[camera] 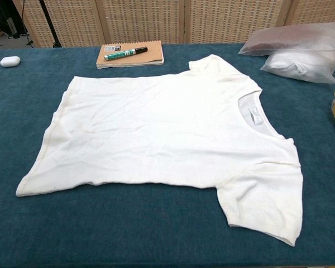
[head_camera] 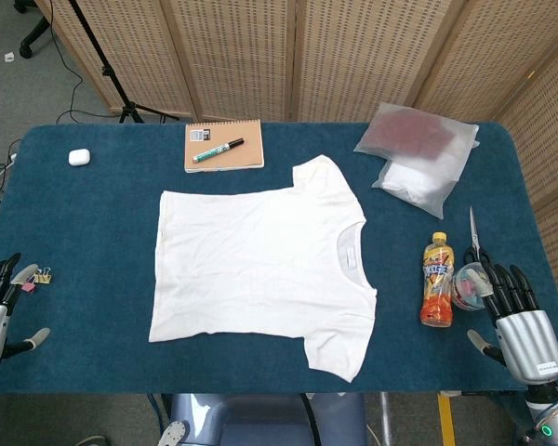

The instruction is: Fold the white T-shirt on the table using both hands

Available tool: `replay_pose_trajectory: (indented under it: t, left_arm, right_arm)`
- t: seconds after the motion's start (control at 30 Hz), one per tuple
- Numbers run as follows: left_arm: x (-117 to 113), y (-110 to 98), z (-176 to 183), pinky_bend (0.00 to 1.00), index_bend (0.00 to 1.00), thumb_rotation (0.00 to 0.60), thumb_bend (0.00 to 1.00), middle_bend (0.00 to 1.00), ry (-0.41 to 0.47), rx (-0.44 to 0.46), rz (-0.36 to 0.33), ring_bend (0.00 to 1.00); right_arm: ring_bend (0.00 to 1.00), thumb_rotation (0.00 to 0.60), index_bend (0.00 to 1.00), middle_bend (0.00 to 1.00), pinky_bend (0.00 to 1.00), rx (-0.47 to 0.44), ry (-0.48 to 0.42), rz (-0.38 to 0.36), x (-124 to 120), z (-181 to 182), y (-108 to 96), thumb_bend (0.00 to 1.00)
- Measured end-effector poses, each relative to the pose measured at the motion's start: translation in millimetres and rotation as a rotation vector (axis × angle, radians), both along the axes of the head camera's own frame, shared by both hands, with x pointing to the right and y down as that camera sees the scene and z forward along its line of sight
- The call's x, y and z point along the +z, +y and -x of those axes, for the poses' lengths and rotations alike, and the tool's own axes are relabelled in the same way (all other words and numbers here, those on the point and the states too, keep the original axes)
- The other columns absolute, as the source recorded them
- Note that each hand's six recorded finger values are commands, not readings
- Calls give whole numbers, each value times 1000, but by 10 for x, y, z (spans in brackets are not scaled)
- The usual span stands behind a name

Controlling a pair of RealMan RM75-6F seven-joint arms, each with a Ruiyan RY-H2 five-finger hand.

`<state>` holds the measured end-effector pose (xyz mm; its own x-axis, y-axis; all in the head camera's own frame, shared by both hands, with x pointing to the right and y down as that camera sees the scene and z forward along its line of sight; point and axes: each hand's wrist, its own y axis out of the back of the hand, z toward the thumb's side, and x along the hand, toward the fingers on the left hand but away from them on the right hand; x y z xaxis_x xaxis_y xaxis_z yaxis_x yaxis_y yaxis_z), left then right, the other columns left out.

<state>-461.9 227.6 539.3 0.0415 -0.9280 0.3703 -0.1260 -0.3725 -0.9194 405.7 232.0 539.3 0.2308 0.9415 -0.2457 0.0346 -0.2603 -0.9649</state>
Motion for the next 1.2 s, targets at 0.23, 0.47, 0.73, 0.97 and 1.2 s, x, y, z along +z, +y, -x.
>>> replay_pose_trajectory:
  t: [0.23,0.47,0.73,0.97,1.2]
  left_arm:
    - [15,-15,7,0,0,600,0,0,-2,-6,5,0]
    - [11,-45,22,0,0,600,0,0,-2,-23,3,0]
    - [-38,-20,40,0,0,600,0,0,0,-29,-11,0]
    - [-15,-27,56,0,0,600,0,0,1,-34,-1,0]
    - [-22,-23,67,0,0,600,0,0,6,-36,1,0]
  right_arm:
    - [0,600,75,0,0,-18,-4,34,26,29,36,0]
    - [0,600,193,0,0,-148,-23,134,167,214,170,0]
    - [0,600,346,35,0,-440,-17,203,526,551,573,0]
    - [0,600,416,117,0,-601,-30,179,716,953,827,0]
    - [0,600,433,130,0,-647,-12,162,834,1155,832,2]
